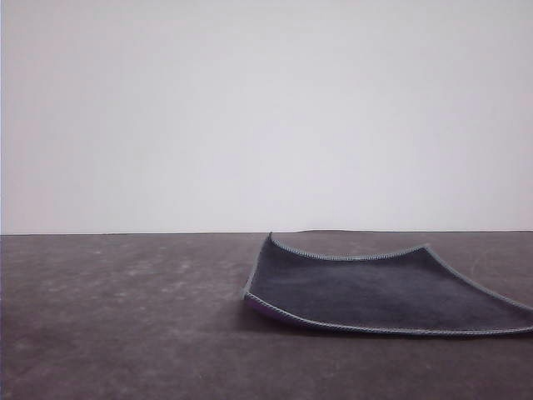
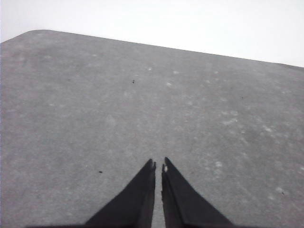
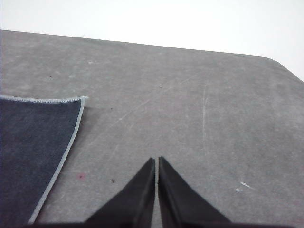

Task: Fold clothes

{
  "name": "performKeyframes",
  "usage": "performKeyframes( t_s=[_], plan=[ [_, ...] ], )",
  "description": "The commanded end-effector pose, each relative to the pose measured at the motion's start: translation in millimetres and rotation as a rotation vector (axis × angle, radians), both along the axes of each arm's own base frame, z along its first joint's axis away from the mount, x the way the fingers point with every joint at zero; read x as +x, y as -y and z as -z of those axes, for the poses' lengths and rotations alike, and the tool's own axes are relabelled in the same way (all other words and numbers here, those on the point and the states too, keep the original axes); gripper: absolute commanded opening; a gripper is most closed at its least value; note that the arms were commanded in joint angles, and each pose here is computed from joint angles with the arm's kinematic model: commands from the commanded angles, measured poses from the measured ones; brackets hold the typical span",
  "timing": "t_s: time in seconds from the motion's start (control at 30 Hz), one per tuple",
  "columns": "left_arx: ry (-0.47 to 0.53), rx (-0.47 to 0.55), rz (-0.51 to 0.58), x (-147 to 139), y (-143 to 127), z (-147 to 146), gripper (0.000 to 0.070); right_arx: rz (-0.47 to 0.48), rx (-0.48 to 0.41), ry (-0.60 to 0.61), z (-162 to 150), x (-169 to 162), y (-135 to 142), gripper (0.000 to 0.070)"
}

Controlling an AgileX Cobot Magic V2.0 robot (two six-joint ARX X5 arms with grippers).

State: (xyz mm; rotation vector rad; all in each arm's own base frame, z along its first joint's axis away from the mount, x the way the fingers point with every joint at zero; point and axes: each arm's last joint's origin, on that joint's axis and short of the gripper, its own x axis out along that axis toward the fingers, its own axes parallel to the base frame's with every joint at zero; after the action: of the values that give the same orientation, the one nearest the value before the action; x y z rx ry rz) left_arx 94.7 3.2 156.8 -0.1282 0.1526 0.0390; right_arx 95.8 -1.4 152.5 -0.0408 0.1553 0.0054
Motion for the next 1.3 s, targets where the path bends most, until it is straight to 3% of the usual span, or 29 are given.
performKeyframes(
  t_s=[0.0, 0.57, 0.77, 0.87, 1.03, 1.27],
  plan=[
    [-0.023, -0.010, 0.002, 0.9, -0.1, 6.9, 0.0012, 0.004, 0.011, 0.011, -0.2, 0.3, 0.2, 0.0004],
    [-0.022, -0.027, -0.001, 0.9, -0.1, 6.8, 0.0012, 0.000, 0.016, 0.016, -0.7, 0.4, 0.1, 0.0004],
    [-0.013, -0.101, 0.055, 0.4, 1.9, 3.4, 0.0012, -0.073, 0.154, 0.100, -10.9, 0.7, -2.5, 0.0004],
    [0.023, -0.158, 0.086, -1.8, 3.1, -9.9, 0.0029, -0.058, 0.251, 0.155, -25.5, -1.5, -2.2, 0.0004],
    [0.099, -0.236, 0.084, -7.5, 3.3, -46.8, 0.0029, -0.060, 0.291, 0.174, -57.4, -5.5, -2.3, 0.0003],
    [0.052, -0.243, 0.095, 8.0, 3.2, -100.9, 0.0029, -0.046, 0.285, 0.061, -115.0, 11.1, -2.1, 0.0003]
  ],
)
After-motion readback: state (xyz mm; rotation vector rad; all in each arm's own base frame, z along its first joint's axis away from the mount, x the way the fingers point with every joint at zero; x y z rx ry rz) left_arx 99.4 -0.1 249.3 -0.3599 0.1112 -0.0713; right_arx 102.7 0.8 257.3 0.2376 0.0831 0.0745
